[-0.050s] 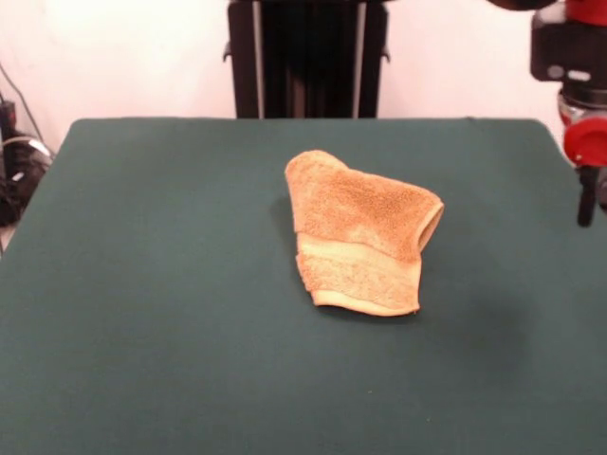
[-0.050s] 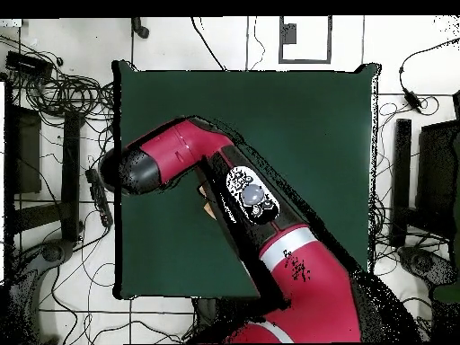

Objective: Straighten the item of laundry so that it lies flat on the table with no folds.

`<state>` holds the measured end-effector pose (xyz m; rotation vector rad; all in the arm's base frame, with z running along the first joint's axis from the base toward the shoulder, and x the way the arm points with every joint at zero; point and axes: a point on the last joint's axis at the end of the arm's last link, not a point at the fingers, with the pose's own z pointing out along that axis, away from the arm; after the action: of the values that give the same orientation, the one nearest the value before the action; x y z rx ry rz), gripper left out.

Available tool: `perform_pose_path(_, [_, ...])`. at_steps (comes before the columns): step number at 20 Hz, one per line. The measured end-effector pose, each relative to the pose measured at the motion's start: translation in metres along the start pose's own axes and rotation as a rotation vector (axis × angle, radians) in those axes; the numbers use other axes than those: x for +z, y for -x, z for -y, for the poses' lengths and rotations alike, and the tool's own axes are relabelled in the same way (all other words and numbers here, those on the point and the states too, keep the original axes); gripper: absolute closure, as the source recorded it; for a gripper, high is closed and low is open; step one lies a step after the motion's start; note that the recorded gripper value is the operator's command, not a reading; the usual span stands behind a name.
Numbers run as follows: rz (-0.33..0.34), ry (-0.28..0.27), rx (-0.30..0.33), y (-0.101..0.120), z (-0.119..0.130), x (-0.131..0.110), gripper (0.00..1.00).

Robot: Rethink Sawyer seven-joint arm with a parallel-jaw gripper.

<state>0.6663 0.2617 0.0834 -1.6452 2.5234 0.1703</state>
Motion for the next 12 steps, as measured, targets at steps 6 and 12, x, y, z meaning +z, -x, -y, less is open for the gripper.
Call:
perform_pose_path(6, [0.004, -0.018, -0.041, 0.012, 0.021, -0.008, 0.0])
perform_pose_path(12, [0.004, -0.02, -0.067, 0.02, 0.038, -0.006, 0.0])
